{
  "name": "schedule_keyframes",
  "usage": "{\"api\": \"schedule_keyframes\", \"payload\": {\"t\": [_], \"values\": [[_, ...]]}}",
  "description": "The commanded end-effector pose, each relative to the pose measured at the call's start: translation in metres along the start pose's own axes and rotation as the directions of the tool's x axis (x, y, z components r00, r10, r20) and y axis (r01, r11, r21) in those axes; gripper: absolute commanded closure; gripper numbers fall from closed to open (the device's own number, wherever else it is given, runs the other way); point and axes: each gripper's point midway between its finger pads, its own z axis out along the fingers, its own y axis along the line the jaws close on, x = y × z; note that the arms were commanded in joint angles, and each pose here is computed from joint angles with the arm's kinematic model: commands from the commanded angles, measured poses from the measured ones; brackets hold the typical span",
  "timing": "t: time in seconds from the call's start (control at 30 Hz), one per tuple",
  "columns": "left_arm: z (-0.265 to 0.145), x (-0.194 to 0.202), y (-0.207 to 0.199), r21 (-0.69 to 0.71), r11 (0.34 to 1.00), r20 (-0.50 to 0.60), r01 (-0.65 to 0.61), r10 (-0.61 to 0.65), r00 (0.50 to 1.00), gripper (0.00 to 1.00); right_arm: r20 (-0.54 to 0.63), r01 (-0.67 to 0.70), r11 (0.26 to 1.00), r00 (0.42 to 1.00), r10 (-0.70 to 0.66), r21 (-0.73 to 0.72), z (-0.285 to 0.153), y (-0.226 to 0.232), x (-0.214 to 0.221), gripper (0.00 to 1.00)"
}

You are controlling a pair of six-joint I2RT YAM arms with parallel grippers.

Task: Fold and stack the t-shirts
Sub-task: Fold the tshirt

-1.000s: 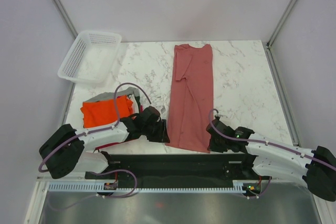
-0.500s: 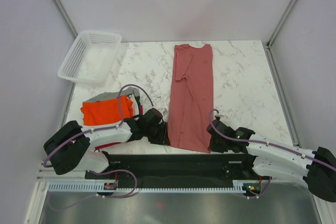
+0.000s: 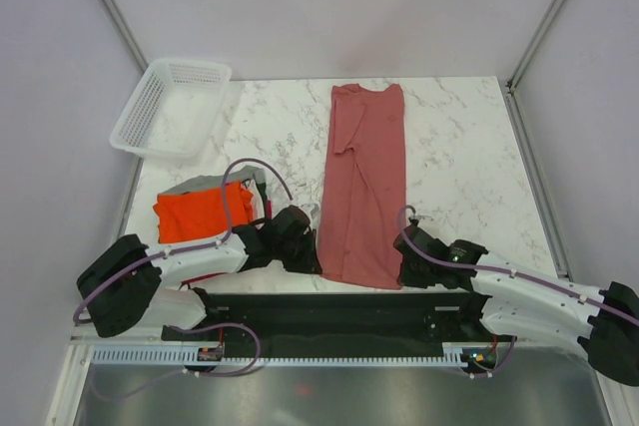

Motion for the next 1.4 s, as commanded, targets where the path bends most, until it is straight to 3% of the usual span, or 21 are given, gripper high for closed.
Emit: {"api": "schedule_keyframes", "payload": {"t": [0.0, 0.27, 0.53, 0.83, 1.03, 1.37], "values": [[-0.017, -0.013, -0.022, 0.057, 0.998, 0.051, 0.006, -0.009, 0.999, 0.98, 0.092, 0.019, 0.999, 0.996, -0.016, -0.032, -0.022, 0.014, -0.025, 1.00], [-0.039, -0.043, -0.033, 0.062, 0.998, 0.142, -0.007, -0.002, 0.990, 0.98, 0.260, -0.003, 1.000, 0.966, 0.005, -0.005, -0.046, 0.019, -0.067, 1.00], [-0.048, -0.093, -0.042, 0.080, 0.997, 0.195, -0.008, -0.008, 0.981, 0.98, 0.448, -0.031, 0.997, 0.894, -0.005, 0.074, -0.070, 0.028, -0.129, 1.00], [-0.042, -0.176, -0.029, 0.070, 0.996, 0.252, 0.052, -0.068, 0.965, 0.98, 0.468, -0.091, 0.990, 0.883, 0.031, 0.108, -0.051, 0.023, -0.222, 1.00], [-0.021, -0.234, -0.019, 0.068, 0.993, 0.263, 0.098, -0.113, 0.958, 0.98, 0.402, -0.102, 0.990, 0.914, 0.053, 0.102, -0.018, 0.026, -0.279, 1.00], [0.006, -0.305, 0.002, 0.090, 0.984, 0.280, 0.153, -0.172, 0.944, 0.98, 0.349, -0.154, 0.984, 0.930, 0.115, 0.087, 0.031, 0.007, -0.338, 1.00]]}}
